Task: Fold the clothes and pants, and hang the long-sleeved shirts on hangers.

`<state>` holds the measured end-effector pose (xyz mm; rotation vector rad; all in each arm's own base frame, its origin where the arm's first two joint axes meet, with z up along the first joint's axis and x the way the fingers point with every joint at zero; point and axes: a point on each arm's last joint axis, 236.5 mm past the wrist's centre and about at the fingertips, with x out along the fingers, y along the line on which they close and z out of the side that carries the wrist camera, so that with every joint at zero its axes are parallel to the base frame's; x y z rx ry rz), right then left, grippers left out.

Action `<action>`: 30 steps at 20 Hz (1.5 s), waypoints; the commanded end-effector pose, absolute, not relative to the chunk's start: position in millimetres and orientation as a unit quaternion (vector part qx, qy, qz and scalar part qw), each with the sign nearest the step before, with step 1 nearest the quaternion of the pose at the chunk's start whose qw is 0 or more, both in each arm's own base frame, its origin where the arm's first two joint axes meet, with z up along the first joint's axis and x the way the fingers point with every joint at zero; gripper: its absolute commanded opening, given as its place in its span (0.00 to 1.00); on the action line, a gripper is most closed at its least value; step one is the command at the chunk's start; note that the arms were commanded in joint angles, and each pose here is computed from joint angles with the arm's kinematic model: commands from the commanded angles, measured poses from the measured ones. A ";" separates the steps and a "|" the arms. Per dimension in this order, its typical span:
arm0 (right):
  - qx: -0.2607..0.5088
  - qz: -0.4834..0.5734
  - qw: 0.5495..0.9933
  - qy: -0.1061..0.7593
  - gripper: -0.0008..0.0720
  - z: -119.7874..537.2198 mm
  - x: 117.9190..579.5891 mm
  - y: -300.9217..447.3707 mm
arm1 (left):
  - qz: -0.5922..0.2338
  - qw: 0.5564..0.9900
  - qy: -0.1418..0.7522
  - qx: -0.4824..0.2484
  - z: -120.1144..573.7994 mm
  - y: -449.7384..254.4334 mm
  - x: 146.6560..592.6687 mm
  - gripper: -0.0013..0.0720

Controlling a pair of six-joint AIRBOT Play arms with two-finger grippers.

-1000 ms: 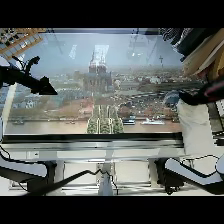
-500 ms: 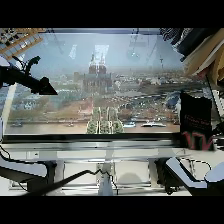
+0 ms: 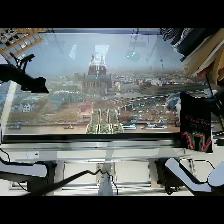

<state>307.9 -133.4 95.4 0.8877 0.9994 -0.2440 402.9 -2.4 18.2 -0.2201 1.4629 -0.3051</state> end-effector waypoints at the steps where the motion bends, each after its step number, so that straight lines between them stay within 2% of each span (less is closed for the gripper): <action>1: 0.305 0.015 0.859 0.412 0.44 117.7 385.7 -46.2 | 0.004 0.836 0.549 -0.024 78.2 55.4 444.2 0.03; 2: 0.240 0.012 0.882 0.405 0.32 113.2 399.0 -36.6 | 0.008 0.873 0.488 -0.022 110.0 55.8 459.9 0.03; 3: 0.163 0.006 0.908 0.387 0.06 114.9 413.2 -31.6 | 0.015 0.901 0.432 -0.017 138.3 59.0 473.4 0.03; 4: 0.105 0.003 0.928 0.358 0.03 123.7 427.0 -27.8 | 0.022 0.924 0.382 -0.012 163.8 61.9 484.4 0.03; 6: 0.047 0.019 0.953 0.299 0.03 146.2 448.0 -11.6 | 0.026 0.936 0.350 -0.009 182.1 63.4 489.1 0.03; 7: 0.045 0.027 0.960 0.276 0.03 156.2 454.8 -2.9 | 0.026 0.936 0.351 -0.009 181.9 63.5 488.9 0.03; 8: 0.046 0.032 0.966 0.254 0.09 165.4 460.4 3.8 | 0.026 0.936 0.351 -0.009 181.2 63.5 489.2 0.03; 11: 0.044 0.036 0.975 0.216 0.09 181.9 469.0 11.7 | 0.026 0.936 0.351 -0.009 181.2 63.5 489.2 0.03; 30: 0.044 0.036 0.975 0.216 0.09 182.1 469.0 11.7 | 0.026 0.936 0.351 -0.009 181.2 63.5 489.2 0.03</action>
